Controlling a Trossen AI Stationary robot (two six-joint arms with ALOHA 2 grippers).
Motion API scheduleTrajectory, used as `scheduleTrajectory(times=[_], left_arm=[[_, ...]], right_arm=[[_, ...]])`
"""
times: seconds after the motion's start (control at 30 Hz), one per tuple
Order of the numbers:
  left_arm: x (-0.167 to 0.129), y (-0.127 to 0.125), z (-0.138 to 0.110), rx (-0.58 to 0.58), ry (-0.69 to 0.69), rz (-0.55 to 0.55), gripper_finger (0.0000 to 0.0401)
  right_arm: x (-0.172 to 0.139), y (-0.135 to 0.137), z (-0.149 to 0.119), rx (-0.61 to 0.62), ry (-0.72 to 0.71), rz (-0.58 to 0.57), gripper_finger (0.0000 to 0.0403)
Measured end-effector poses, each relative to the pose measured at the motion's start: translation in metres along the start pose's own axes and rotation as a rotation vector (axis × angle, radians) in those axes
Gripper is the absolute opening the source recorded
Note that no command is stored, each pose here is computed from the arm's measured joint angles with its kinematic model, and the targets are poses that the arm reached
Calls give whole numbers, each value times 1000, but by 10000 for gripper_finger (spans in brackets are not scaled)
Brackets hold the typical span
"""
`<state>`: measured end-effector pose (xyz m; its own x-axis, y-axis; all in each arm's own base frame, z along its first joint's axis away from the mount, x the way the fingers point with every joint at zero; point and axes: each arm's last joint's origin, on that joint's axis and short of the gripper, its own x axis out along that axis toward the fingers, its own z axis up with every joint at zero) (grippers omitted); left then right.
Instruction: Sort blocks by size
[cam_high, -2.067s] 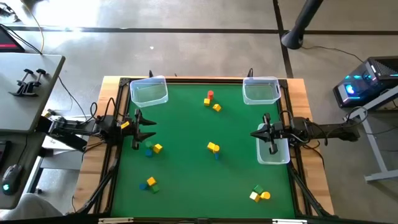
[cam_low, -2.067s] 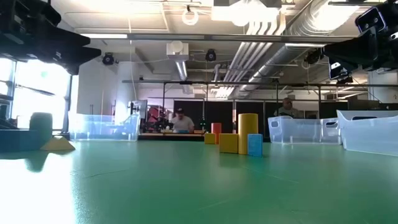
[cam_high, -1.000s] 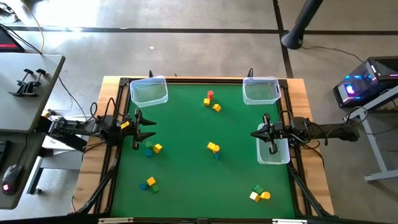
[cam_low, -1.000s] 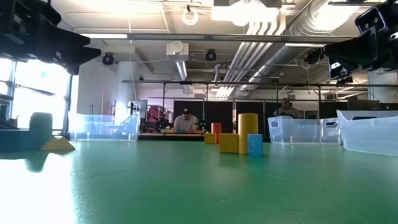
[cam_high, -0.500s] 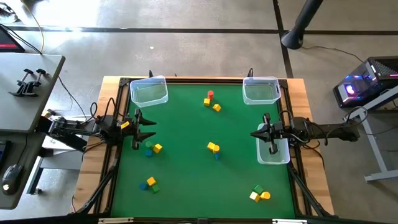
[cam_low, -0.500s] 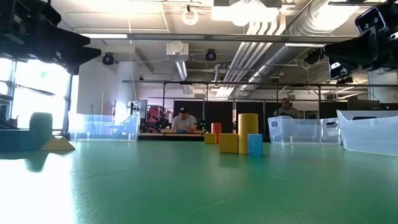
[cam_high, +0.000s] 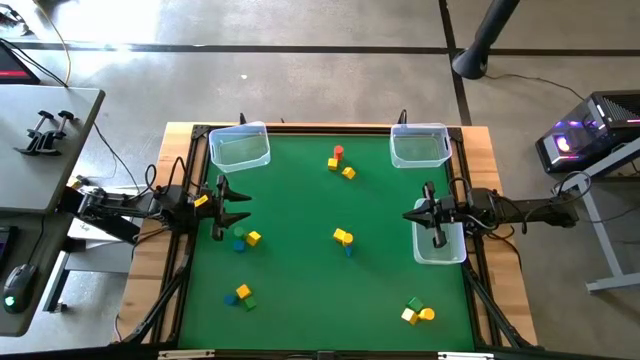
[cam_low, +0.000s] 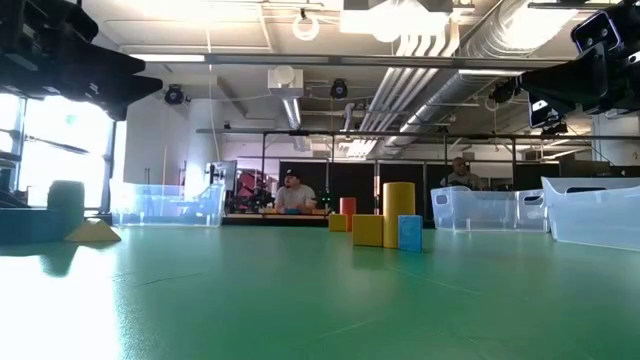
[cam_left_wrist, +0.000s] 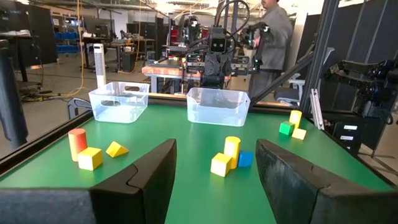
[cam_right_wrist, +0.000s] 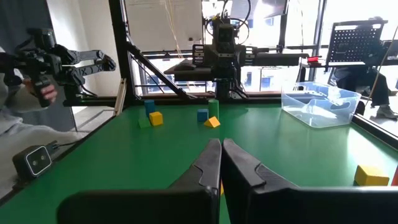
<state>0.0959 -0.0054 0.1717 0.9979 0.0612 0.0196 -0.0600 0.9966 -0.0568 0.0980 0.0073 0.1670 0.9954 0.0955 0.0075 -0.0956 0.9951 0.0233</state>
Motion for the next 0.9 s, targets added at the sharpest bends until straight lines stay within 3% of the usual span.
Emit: scheduleTrajectory(times=[0.23,0.37,0.63,0.77,0.9], left_arm=[[0,0,0,-124,-1,0,207],[0,0,4,-144,-45,-4,207],[-1,0,13,-149,-133,-15,207],[-1,0,14,-127,-143,12,207],[-1,1,14,-129,-147,52,207]], right_arm=[[0,-2,2,-74,-15,-73,0],[-1,-4,12,-66,-122,-138,0],[-14,-2,50,245,-557,-55,0],[-14,-2,50,300,-553,-22,0],[-10,0,47,204,-508,8,0]])
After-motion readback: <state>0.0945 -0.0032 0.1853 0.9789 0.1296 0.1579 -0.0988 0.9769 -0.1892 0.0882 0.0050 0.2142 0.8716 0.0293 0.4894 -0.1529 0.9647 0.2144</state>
